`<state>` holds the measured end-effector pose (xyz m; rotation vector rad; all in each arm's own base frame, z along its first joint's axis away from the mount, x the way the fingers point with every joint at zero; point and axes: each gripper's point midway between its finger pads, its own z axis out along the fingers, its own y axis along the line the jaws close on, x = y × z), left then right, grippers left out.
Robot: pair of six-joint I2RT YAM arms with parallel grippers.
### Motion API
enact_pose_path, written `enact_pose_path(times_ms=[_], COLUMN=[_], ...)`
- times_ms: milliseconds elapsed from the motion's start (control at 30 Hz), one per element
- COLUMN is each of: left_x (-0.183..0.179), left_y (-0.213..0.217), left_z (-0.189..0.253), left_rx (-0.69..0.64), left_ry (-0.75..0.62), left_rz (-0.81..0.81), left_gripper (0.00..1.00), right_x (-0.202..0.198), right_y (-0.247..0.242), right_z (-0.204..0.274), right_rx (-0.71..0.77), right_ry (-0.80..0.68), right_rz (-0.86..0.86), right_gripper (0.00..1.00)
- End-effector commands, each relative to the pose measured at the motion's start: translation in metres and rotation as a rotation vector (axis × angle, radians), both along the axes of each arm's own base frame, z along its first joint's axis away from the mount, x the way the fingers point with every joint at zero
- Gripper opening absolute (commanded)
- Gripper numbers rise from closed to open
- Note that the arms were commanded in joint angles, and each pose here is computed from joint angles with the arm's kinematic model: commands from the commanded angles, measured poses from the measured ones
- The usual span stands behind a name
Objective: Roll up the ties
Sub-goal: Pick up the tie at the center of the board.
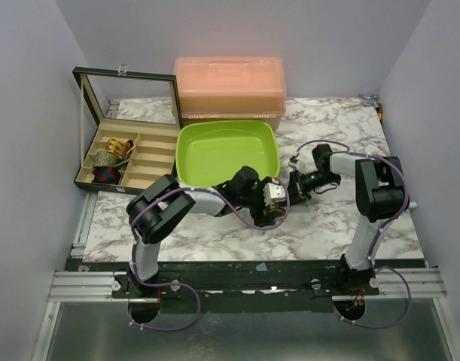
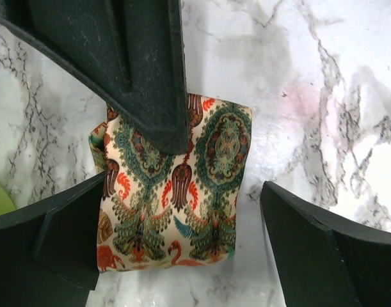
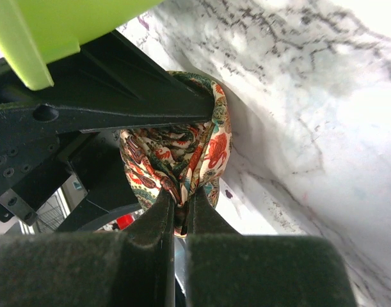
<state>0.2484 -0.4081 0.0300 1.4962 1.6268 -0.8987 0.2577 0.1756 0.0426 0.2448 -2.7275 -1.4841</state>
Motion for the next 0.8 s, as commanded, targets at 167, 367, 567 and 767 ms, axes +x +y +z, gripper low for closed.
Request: enact_pose_path(times_ms=[167,367,567,767], left_x=[0.002,-0.004,-0.01,-0.014], left_y=[0.016,0.004,-0.007,-0.007], left_z=[0.026,0.012,0.0,0.021], left_rx=[-0.052,-0.027,0.013,0.008], left_ry=[-0.074,-0.117,-0.121,-0.096], left_rz=[0.08,0.025,0.003,0.004], left_gripper=[0.98,0.98,0.98,0.31], right_x=[-0.015,-0.017,-0.019,-0.02], right_y=[0.0,0.007,0.011,0.011], right_z=[0.018,0.031,0.041,0.057], right_rx=[0.009,0.044,0.079,0.09], right_ry=[-0.073,-0.113,-0.11,-0.146], right_rz=[0.016,0.031,0.035,0.051], right_gripper=[0.0,0.01,0.0,0.0])
